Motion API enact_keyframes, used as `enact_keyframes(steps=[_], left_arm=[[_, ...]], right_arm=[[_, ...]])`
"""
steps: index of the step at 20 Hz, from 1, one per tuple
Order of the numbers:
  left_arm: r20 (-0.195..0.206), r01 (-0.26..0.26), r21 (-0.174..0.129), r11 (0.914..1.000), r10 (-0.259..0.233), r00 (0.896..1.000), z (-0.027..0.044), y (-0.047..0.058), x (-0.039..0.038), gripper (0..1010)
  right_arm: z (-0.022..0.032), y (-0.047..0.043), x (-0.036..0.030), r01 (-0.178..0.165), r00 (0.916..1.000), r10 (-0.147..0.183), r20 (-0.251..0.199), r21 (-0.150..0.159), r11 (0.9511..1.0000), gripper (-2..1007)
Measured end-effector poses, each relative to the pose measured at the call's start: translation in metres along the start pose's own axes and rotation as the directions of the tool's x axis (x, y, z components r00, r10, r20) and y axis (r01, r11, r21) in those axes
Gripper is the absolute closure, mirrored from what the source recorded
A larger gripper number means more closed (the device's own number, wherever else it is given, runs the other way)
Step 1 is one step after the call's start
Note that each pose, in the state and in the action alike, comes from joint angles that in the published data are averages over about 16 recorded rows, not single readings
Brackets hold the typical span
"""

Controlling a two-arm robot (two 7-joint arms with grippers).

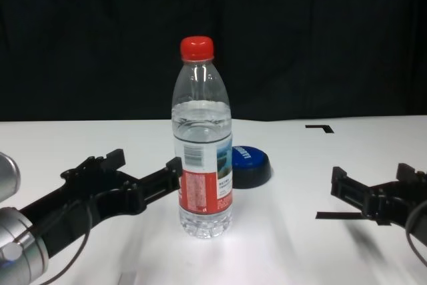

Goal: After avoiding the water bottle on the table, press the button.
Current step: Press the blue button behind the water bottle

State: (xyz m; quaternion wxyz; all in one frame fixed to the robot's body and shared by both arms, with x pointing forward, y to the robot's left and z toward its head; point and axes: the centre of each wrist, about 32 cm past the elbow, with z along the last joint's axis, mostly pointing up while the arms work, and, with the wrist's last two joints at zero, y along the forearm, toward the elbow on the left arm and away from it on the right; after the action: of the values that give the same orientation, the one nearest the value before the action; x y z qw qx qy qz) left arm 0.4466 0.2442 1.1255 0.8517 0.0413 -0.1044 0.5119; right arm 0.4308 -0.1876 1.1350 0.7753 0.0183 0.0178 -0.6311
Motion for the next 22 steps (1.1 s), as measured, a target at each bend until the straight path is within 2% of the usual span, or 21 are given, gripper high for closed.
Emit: enact_keyframes(steps=[22], left_arm=[[-0.006,0.022,-0.01,0.9997,-0.022,1.0,-0.0015,-0.014,0.0001,7]], right_arm=[[0.0,0.0,0.0,0.0,1.0,0.0,0.0,0.0,1.0,2]])
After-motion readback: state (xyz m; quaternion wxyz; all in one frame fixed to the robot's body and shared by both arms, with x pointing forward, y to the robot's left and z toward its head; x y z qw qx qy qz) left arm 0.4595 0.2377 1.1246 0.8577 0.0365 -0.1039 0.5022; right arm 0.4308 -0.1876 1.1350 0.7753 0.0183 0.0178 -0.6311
